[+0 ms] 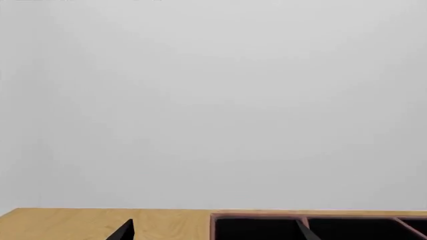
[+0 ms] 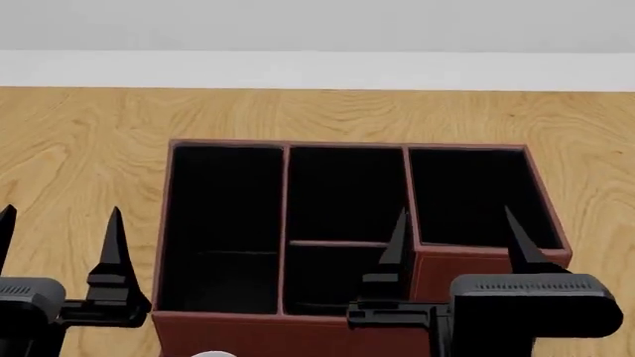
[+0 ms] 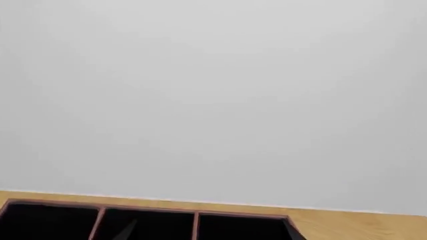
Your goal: Pick up the white mug and place it to the right of the caddy.
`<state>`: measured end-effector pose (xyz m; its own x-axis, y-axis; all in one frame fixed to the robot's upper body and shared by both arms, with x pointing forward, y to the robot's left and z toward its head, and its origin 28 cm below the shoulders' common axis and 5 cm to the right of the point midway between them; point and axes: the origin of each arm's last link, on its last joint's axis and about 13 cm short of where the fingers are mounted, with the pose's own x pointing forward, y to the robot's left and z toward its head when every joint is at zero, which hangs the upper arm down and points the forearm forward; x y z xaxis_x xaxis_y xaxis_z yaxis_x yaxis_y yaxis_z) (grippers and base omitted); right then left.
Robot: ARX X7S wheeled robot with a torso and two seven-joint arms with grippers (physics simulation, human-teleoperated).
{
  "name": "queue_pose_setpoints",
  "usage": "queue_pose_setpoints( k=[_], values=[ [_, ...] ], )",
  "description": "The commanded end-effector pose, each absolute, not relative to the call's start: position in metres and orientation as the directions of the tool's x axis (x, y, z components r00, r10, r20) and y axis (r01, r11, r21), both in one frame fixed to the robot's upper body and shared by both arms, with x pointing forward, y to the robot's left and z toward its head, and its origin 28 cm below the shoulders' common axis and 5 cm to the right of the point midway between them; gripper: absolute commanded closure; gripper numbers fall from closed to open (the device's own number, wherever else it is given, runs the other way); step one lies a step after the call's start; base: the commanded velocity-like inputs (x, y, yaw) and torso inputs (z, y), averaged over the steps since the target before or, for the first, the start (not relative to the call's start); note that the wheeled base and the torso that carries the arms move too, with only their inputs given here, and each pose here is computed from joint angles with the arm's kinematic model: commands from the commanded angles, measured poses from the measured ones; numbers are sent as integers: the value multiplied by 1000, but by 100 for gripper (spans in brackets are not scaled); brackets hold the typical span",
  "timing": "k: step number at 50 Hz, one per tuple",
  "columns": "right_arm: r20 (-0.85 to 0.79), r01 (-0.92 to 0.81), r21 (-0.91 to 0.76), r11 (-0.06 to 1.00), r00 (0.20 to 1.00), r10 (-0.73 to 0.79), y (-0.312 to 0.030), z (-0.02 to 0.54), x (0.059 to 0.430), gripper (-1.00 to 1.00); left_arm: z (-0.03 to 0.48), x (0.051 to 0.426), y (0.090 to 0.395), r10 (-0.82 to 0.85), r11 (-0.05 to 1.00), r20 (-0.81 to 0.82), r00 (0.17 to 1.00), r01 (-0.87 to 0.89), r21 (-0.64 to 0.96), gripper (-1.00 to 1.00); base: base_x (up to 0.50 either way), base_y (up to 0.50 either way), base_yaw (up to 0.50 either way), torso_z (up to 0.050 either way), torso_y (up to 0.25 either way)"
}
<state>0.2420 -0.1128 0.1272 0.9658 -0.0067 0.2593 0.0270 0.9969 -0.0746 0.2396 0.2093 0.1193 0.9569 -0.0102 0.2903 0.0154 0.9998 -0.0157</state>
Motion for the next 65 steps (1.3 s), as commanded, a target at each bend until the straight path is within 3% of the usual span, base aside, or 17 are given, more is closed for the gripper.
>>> queue_pose_setpoints(
  k=[1,9,17,20,23,26,31,38,65],
  values=[
    [209,-52,-127,991,975,78,-103,146,232,-100,122,240,214,-2,1000,293,956,5,-9,-100,0,0,0,0,0],
    [18,-259,-285,923,961,276,-78,167,219,-100,128,240,220,36,999,317,948,-46,24,-100,0,0,0,0,0],
    [-190,-362,-360,860,931,313,-64,192,217,-100,127,240,222,28,999,304,952,-38,28,-100,0,0,0,0,0],
    [-219,-401,-320,858,913,345,-63,197,221,-100,128,239,222,28,999,303,953,-38,26,-100,0,0,0,0,0],
    [-254,-340,-342,876,931,263,-65,204,228,-100,129,239,223,29,999,301,953,-38,23,-100,0,0,0,0,0],
    [-331,-490,-263,831,855,400,-59,208,220,-100,131,240,225,55,998,301,952,-61,10,-100,0,0,0,0,0],
    [-416,-550,-222,805,800,432,-58,203,216,-100,136,240,231,100,995,304,947,-101,-13,-100,0,0,0,0,0],
    [-463,-580,-176,795,762,454,-58,194,213,-100,139,242,238,166,986,296,941,-162,-36,-100,0,0,0,0,0],
    [-572,-665,-86,742,643,510,-55,147,203,-100,137,240,234,127,992,311,942,-127,-20,-100,0,0,0,0,0]
  ],
)
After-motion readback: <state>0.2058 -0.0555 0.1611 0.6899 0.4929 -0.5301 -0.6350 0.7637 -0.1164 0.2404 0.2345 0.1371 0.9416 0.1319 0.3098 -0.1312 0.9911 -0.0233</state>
